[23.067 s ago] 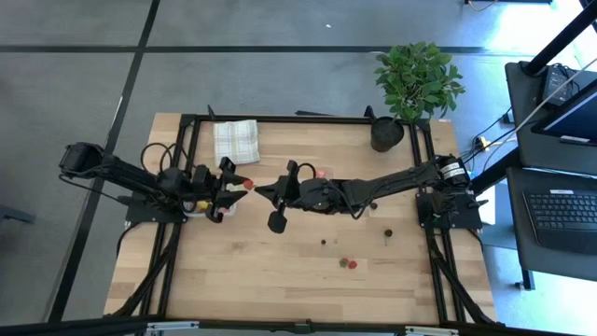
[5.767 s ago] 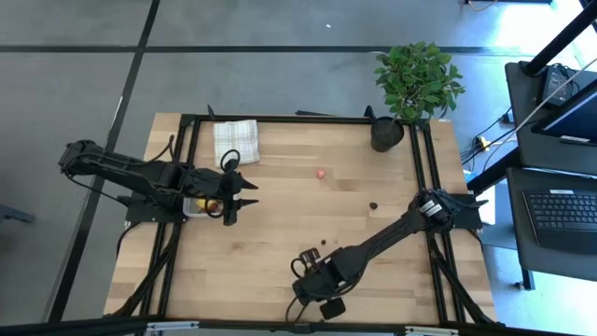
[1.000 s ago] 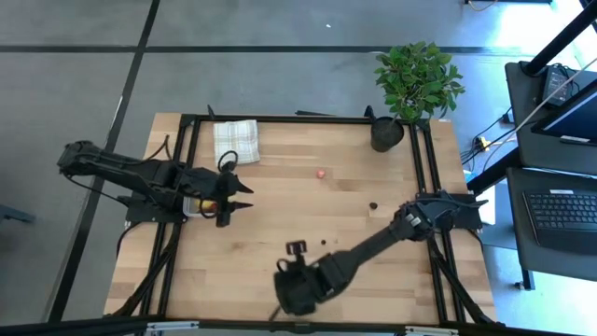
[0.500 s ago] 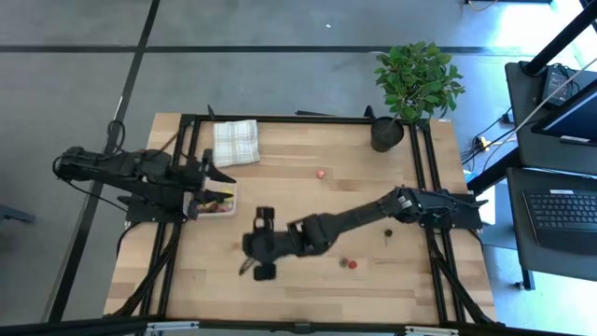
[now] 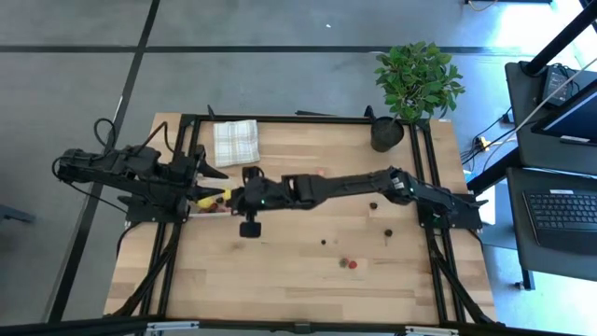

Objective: Pick and placing Produce into tupperware
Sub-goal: Put the bottom blue berry into the transparent bin

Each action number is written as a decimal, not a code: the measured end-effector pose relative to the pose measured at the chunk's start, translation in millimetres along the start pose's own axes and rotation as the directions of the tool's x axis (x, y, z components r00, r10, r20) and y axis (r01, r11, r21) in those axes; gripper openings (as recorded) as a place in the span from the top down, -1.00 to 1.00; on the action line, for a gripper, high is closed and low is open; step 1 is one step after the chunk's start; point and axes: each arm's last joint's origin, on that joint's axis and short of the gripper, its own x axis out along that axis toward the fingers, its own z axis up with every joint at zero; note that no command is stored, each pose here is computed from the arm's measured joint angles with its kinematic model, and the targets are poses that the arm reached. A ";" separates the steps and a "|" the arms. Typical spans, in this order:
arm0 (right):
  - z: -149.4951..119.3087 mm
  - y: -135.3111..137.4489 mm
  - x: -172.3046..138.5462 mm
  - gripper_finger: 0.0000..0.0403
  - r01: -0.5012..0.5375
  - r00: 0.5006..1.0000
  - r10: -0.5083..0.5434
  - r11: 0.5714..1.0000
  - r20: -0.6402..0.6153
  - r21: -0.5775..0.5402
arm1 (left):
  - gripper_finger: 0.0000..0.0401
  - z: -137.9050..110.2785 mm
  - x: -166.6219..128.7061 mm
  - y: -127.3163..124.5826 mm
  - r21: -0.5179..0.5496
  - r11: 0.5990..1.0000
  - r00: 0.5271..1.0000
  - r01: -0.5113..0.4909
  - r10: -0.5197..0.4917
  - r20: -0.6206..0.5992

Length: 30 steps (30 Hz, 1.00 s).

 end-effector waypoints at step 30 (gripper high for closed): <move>-66.0 -44.8 75.5 0.79 -0.155 0.988 0.154 0.986 -0.010 -0.055 | 0.12 11.0 -0.6 -1.2 0.168 0.986 0.993 -0.007 -0.012 0.113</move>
